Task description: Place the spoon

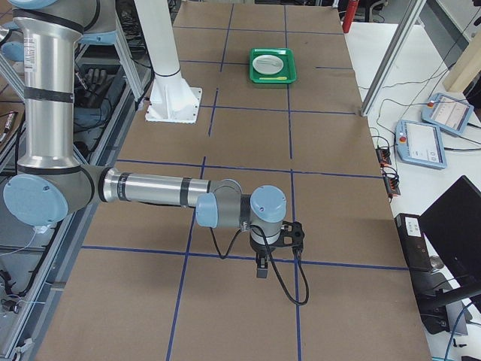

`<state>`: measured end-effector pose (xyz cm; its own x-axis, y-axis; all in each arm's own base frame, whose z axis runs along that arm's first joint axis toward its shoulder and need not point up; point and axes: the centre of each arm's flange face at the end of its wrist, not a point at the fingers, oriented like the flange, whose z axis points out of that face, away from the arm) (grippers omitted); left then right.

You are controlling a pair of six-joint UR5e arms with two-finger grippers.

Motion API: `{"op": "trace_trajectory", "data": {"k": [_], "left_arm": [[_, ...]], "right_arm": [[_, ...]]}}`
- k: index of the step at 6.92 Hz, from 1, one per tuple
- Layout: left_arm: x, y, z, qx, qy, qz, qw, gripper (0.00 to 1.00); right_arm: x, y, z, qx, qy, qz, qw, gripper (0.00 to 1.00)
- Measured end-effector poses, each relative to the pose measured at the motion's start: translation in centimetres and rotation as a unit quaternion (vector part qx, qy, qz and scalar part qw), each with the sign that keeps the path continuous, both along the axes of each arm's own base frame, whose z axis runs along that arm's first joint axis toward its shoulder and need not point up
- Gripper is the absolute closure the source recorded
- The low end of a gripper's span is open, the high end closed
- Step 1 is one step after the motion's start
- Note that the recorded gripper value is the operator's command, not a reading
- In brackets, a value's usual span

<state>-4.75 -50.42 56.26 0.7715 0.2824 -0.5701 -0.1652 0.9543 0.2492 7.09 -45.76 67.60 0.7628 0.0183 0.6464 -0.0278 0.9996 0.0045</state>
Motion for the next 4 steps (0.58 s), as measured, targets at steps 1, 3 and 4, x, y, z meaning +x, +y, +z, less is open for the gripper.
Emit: {"op": "trace_trajectory", "data": {"k": [1, 3, 4], "left_arm": [[-1.8, 2.2, 3.3, -0.031, 0.010, -0.011, 0.9994, 0.00], [-3.3, 5.9, 6.6, -0.066, 0.035, -0.026, 0.9968, 0.00], [-3.6, 6.8, 7.2, -0.075, 0.041, -0.030, 0.9959, 0.00]], "right_arm": [[0.0, 0.0, 0.0, 0.000, 0.000, 0.000, 1.0000, 0.00], [0.0, 0.0, 0.0, 0.001, 0.000, 0.000, 1.0000, 0.00], [0.0, 0.0, 0.0, 0.000, 0.000, 0.000, 1.0000, 0.00]]}}
